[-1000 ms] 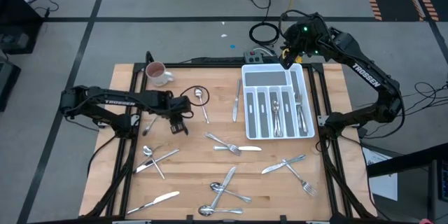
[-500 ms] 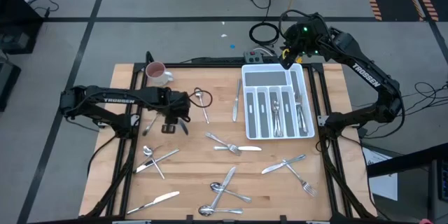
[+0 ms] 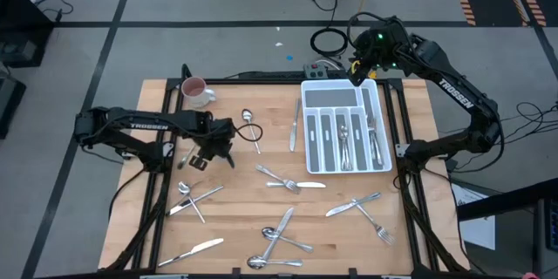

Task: Sort silverware
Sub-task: Put the fork in the right section of the silverware tray

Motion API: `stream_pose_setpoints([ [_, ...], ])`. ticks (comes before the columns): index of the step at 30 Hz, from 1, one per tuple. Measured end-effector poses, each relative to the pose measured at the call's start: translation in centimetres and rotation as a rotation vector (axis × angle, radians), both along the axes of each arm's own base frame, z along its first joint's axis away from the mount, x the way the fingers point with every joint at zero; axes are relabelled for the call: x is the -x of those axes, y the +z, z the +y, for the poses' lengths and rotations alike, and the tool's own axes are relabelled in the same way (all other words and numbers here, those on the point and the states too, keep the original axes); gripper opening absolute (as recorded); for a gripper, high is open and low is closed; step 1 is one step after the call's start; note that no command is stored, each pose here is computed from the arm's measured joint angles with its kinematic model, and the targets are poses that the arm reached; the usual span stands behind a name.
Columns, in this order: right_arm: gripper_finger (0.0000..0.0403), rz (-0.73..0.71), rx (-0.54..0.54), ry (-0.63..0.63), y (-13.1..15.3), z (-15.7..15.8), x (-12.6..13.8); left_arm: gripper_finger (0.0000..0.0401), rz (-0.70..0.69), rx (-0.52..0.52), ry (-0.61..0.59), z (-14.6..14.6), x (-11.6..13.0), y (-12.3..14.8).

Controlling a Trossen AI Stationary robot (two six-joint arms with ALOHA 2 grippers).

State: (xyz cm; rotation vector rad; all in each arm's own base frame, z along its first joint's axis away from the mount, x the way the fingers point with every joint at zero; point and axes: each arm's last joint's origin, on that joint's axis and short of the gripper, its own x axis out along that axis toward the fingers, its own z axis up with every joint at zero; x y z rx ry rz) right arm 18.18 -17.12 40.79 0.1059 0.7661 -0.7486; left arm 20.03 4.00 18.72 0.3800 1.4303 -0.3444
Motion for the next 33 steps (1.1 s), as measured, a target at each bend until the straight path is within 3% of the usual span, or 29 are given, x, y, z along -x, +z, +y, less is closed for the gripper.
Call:
stream_pose_setpoints([
  [8,0.01,-0.003,-0.002,-0.003,0.0,0.0,0.0,0.0141,-0.061,-0.069,-0.019,0.2,-0.2,-1.3],
  [18,0.01,-0.007,-0.006,-0.008,0.0,0.0,0.0,0.0141,-0.016,-0.069,-0.09,0.0,1.0,-3.2],
  [27,0.01,-0.017,-0.015,-0.02,0.0,0.0,0.0,0.014,-0.077,-0.116,-0.084,0.0,1.3,-5.0],
  [30,0.01,-0.018,-0.014,-0.02,0.0,0.0,0.0,0.0125,-0.06,-0.112,-0.084,-0.1,1.6,-5.2],
  [33,0.01,-0.02,-0.017,-0.023,0.0,0.0,0.0,0.0073,-0.046,-0.117,-0.085,-0.1,1.8,-5.3],
])
